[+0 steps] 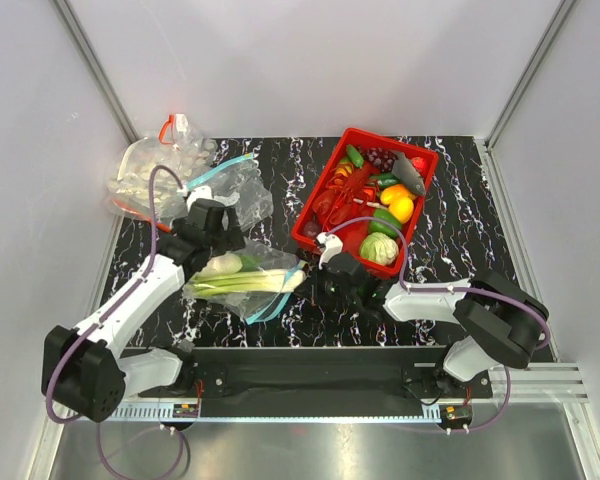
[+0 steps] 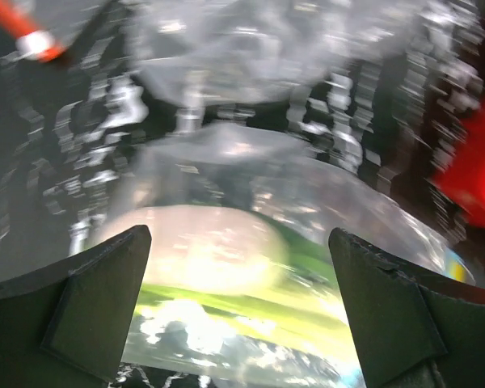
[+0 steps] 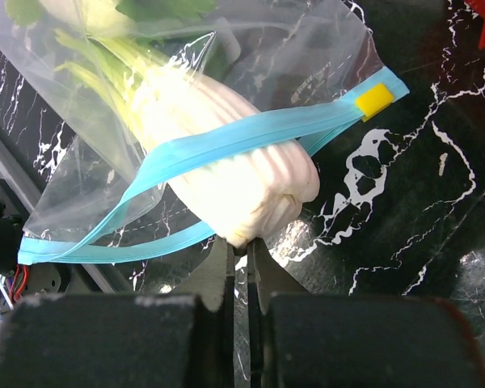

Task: Place the food in the zip-top bag and seal the zipper
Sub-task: Adjust the fake vegetable in the zipper food storage bag.

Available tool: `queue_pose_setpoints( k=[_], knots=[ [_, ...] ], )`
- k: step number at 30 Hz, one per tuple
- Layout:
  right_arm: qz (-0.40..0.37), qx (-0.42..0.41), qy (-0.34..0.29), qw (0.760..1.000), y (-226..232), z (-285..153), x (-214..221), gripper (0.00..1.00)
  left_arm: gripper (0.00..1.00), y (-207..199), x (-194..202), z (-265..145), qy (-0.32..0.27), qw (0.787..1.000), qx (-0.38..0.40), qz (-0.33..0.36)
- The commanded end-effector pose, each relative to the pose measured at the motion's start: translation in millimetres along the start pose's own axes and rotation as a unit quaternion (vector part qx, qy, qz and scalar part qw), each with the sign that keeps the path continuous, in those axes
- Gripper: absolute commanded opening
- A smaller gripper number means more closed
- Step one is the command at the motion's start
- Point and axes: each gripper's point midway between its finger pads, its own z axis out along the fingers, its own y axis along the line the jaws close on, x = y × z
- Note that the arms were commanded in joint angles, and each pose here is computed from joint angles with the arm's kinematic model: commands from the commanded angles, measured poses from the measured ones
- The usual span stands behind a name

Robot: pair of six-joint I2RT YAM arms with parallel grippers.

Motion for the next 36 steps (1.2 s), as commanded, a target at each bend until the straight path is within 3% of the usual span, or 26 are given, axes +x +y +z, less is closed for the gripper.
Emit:
queue_pose_setpoints(
  k=[1,5,12,16,26,31,36],
  knots=[
    [-0.008,-0.027,-0.019,0.999,17.0,3.3,-20.2,0.0,0.99,15.0,-29.2,6.8,-0.055,0.996,-0.024,-0.061],
    [-0.013,-0.029,-0.009,0.999,17.7,3.2,-17.7,0.0,0.99,38.1,-40.2,27.6,-0.039,0.996,-0.064,-0.058],
    [-0.027,-0.051,0.01,0.998,25.2,6.0,-12.6,0.0,0.99,20.3,-8.3,83.9,0.035,0.999,-0.029,-0.018],
    [-0.031,-0.067,0.026,0.997,30.4,11.7,-6.4,0.0,0.99,-8.3,9.8,99.5,0.064,0.997,0.05,-0.002],
    [-0.056,-0.088,0.038,0.994,55.1,19.7,0.6,0.0,0.99,-96.4,66.9,68.6,0.082,0.978,0.174,0.085],
    [-0.05,-0.083,0.033,0.995,53.9,19.4,1.8,0.0,0.99,-113.1,78.1,55.4,0.078,0.969,0.201,0.123],
    [-0.03,-0.055,0.038,0.997,44.9,18.1,6.2,0.0,0.99,-107.4,63.0,45.1,0.055,0.972,0.187,0.133]
  ],
)
